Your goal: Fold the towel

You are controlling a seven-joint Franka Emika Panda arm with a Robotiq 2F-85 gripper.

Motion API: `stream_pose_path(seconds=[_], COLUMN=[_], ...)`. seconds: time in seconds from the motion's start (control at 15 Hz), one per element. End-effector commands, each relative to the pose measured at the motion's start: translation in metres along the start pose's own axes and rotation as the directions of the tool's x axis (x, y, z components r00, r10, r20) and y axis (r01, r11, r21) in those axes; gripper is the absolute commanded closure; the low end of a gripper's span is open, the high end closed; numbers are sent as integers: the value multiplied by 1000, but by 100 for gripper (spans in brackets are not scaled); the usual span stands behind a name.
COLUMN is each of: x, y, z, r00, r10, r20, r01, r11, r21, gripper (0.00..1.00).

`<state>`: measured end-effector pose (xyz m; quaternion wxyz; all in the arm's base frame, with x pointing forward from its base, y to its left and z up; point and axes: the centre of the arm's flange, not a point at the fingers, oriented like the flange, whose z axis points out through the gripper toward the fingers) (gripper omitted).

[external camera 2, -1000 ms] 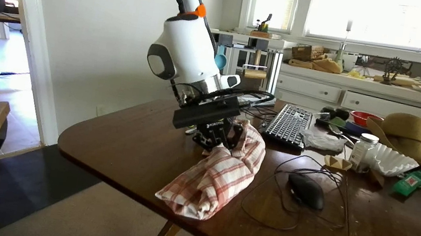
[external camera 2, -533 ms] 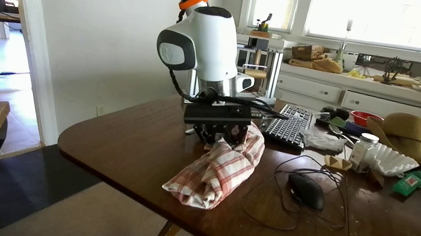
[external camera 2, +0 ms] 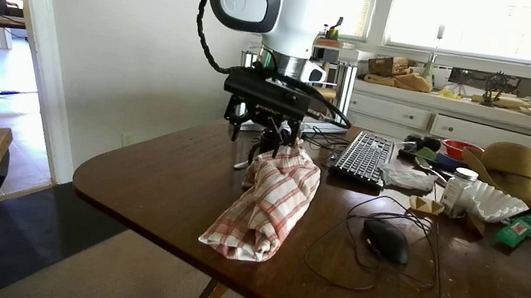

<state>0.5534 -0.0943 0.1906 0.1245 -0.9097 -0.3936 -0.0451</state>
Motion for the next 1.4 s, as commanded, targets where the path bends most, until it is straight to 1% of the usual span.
stream_pose_path(seconds=[0.0,0.13,0.33,0.47,0.6,0.67,0.87,0.93,1.0,1.07,1.13,1.33], x=[-4,-9,-22,-34,-43,-48,-62,-67,-73,-78,-66,-74], y=[-4,-1,3,1,0,-2,-4,-5,-7,-8,9,5], z=[-46,-65,-92,-116,-139,-149,-176,-183,-188,-194,-183,-193], r00=[994,988,978,966,955,951,936,929,918,914,930,922], r10=[102,144,206,253,295,308,353,369,395,404,369,388], r20=[-31,-51,-47,-48,-37,-14,16,22,21,27,-2,0], r01=[-100,-142,-205,-255,-298,-308,-346,-361,-385,-393,-363,-382], r11=[993,989,979,966,949,945,925,918,904,902,914,906], r21=[64,40,15,-49,-103,-114,-159,-165,-188,-178,-182,-183], gripper=[0,0,0,0,0,0,0,0,0,0,0,0])
